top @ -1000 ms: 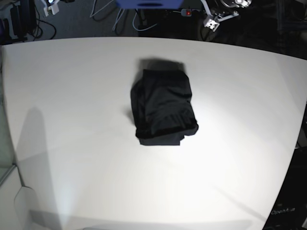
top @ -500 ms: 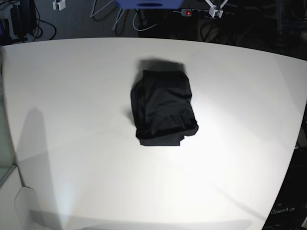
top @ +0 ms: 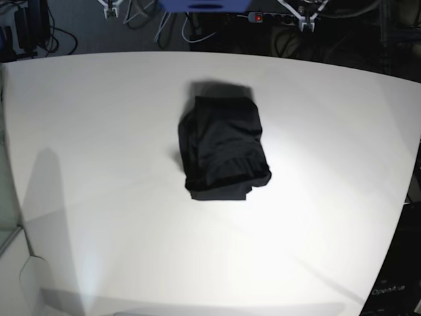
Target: Fold the T-shirt properly
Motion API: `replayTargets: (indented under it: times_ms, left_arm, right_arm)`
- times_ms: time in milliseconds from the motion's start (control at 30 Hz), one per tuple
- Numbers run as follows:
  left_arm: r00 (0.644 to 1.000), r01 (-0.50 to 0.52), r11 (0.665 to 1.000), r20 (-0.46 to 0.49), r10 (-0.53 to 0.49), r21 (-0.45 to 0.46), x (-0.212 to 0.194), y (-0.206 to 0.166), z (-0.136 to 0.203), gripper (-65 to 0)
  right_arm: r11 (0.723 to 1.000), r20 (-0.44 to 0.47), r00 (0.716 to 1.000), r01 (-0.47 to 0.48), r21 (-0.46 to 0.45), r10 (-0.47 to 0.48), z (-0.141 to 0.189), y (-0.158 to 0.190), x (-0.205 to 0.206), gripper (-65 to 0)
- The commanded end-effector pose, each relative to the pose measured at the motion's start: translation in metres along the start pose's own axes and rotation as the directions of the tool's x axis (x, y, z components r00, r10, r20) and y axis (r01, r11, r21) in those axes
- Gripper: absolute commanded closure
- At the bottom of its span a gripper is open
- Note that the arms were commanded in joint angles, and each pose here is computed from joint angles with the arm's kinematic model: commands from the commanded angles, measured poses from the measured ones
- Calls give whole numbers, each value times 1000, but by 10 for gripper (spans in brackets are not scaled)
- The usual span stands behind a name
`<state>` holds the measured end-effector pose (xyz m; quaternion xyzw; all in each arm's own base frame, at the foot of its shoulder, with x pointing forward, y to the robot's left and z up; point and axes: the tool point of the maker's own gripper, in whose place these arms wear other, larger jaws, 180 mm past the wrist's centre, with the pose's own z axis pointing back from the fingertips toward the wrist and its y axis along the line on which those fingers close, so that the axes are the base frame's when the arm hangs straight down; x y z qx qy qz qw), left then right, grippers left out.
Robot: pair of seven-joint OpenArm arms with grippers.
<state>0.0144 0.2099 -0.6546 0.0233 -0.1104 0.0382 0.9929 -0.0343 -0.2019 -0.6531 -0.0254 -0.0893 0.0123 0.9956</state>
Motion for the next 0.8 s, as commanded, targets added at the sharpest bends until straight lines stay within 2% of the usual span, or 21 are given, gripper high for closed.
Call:
replayTargets:
  times_ms: [0, 133, 300, 567, 767]
  left_arm:
    - [1000, 8, 999, -3, -8, 39, -4, 12, 2, 0]
    - [1000, 21, 995, 14, -23, 100, 8, 18, 0, 0]
    - [999, 32, 988, 1, -32, 152, 18, 25, -2, 0]
    - [999, 30, 987, 23, -34, 160, 33, 25, -5, 0]
    - [999, 29, 989, 23, -32, 146, 32, 16, -6, 0]
  right_arm:
    - [999, -9, 1000, -13, -33, 13, 1, -14, -3, -15]
    - [999, 3, 1000, -3, -37, 3, -2, -12, 10, -15]
    - [993, 12, 1000, -26, -113, 28, -3, -25, 16, -35]
    - [993, 10, 1000, -26, -113, 27, -3, -24, 16, -34]
    - [996, 8, 1000, -18, -86, 19, -4, -6, 14, -35]
